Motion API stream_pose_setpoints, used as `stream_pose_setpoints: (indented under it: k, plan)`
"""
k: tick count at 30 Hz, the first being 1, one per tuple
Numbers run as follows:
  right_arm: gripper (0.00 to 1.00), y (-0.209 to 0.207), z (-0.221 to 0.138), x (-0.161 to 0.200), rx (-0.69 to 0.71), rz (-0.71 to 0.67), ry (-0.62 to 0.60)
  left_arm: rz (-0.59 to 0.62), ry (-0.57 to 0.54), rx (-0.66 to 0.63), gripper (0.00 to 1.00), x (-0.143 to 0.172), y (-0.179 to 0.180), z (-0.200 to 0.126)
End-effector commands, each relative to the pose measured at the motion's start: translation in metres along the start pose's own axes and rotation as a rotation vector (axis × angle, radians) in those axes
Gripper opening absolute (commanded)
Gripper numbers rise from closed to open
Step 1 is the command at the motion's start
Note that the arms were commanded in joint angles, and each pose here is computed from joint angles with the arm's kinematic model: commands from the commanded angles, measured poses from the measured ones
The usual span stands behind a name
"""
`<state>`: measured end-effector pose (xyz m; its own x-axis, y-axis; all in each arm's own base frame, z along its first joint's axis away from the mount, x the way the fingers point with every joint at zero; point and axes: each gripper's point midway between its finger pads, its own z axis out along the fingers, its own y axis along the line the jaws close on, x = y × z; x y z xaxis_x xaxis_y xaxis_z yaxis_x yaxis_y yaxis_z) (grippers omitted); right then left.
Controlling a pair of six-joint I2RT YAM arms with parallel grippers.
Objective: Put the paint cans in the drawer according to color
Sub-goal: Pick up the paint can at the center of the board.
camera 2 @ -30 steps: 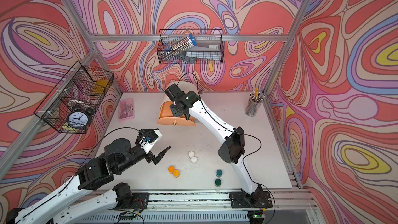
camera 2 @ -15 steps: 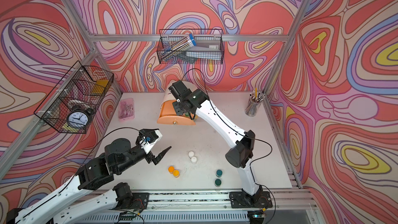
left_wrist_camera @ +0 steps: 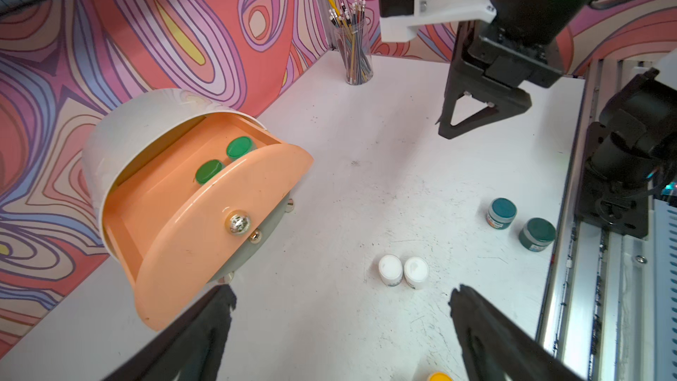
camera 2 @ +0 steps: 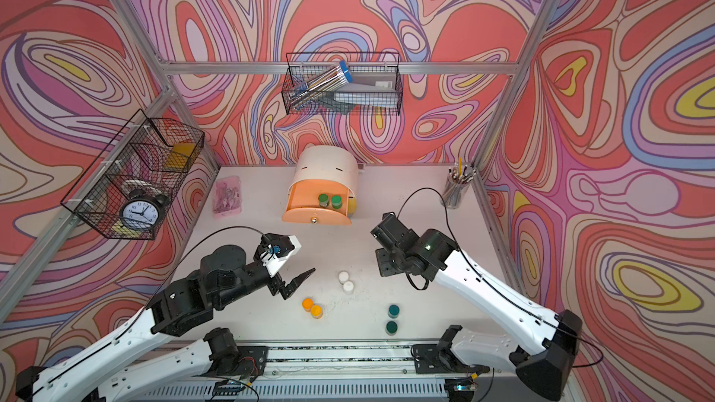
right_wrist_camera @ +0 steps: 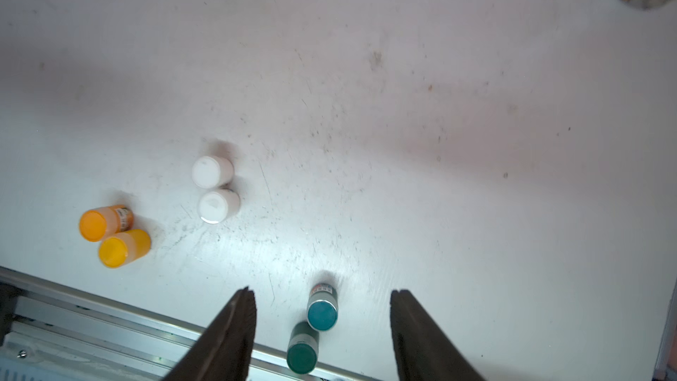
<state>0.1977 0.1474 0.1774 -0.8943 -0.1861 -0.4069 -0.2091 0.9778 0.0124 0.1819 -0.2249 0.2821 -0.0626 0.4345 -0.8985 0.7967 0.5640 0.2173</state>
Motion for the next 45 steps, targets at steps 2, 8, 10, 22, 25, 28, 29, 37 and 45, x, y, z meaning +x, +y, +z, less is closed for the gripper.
stream_pose_setpoints:
  k: [2,8,10,22,25,28,29,37,45]
  plan:
    - [0.64,-0.004,0.011,0.021,-0.019,0.128,0.013,-0.027,-0.002,0.076,0.98,-0.008,-0.012,0.004]
    - [0.71,0.012,0.057,0.053,-0.057,0.143,0.109,-0.018,-0.012,0.058,0.99,-0.008,-0.009,0.000]
    - [0.69,0.011,0.071,0.066,-0.040,0.141,0.149,-0.014,-0.020,0.054,0.98,-0.009,-0.009,-0.001]
    - [0.64,0.031,0.116,0.121,0.030,0.059,0.312,-0.017,-0.029,0.055,0.99,-0.010,-0.009,-0.005]
    - [0.63,0.030,0.117,0.121,0.050,0.054,0.309,-0.019,-0.035,0.055,0.99,-0.011,-0.009,-0.006]
    - [0.59,0.023,0.115,0.121,0.090,0.048,0.303,-0.020,-0.041,0.053,0.99,-0.012,-0.008,-0.008]
    - [0.57,0.021,0.115,0.120,0.100,0.048,0.302,-0.022,-0.041,0.053,0.99,-0.012,-0.008,-0.008]
    - [0.29,0.026,0.110,0.100,0.102,0.035,0.241,-0.023,-0.044,0.053,0.98,-0.012,-0.008,-0.009]
    - [0.30,0.058,0.038,-0.015,0.107,-0.113,0.006,-0.022,-0.052,0.030,0.99,-0.014,-0.004,-0.012]
